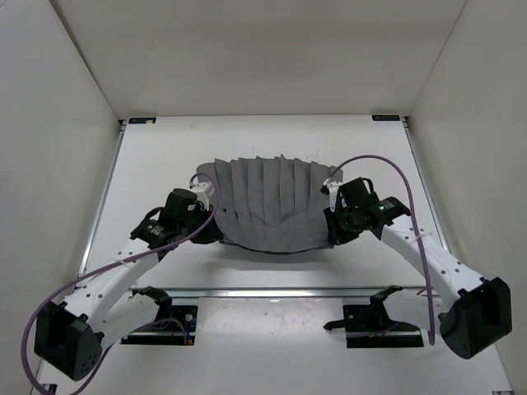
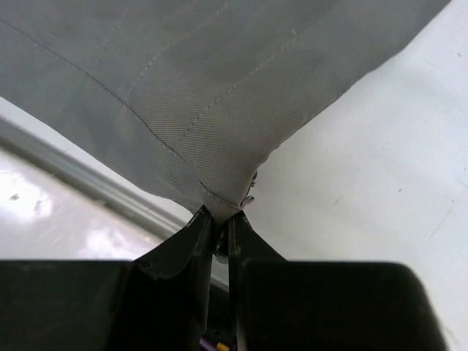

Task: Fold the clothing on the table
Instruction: Fold the skirt

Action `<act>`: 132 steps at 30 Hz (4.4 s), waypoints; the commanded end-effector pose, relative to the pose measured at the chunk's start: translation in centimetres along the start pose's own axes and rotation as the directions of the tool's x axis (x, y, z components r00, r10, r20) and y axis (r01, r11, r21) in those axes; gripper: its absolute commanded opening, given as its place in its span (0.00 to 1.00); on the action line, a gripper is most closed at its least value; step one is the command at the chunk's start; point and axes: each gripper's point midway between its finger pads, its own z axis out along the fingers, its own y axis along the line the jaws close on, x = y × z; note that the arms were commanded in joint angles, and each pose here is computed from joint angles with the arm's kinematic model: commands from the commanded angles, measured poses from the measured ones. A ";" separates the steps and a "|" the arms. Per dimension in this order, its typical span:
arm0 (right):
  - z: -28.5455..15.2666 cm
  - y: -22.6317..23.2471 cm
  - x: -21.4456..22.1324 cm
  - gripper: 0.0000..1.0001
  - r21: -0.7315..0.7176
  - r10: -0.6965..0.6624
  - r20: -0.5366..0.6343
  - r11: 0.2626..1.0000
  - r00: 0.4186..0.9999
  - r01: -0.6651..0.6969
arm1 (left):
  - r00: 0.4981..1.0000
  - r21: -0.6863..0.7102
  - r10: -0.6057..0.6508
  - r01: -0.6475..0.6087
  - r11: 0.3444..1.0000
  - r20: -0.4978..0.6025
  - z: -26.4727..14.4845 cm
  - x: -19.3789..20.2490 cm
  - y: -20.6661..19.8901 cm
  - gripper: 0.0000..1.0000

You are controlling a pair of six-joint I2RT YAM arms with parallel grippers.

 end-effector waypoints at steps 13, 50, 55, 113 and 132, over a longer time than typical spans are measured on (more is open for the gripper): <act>-11.4 3.7 -3.1 0.00 -0.139 -0.053 0.178 0.987 0.983 0.078 | 0.981 0.102 -0.065 0.047 0.994 0.184 -10.1 -5.2 -3.9 0.00; 2.8 -14.8 -25.7 0.54 -0.075 0.370 0.430 0.924 0.824 -0.376 | 0.919 0.185 -0.342 0.308 0.933 0.194 8.6 -24.5 6.9 0.68; 3.0 -15.4 -21.0 0.57 0.012 0.426 0.364 0.887 0.828 -0.462 | 0.941 0.086 -0.301 0.291 0.953 0.152 8.1 -17.7 7.2 0.66; 1.0 -2.8 -27.5 0.00 -0.479 0.367 0.439 0.868 0.820 -0.132 | 0.957 -0.159 -0.291 0.286 0.945 -0.009 11.4 -0.4 8.5 0.00; 12.6 22.8 -23.3 0.00 -0.736 -0.082 0.135 0.659 0.988 0.155 | 0.938 -0.137 -0.345 0.345 0.929 0.030 11.0 0.4 9.3 0.00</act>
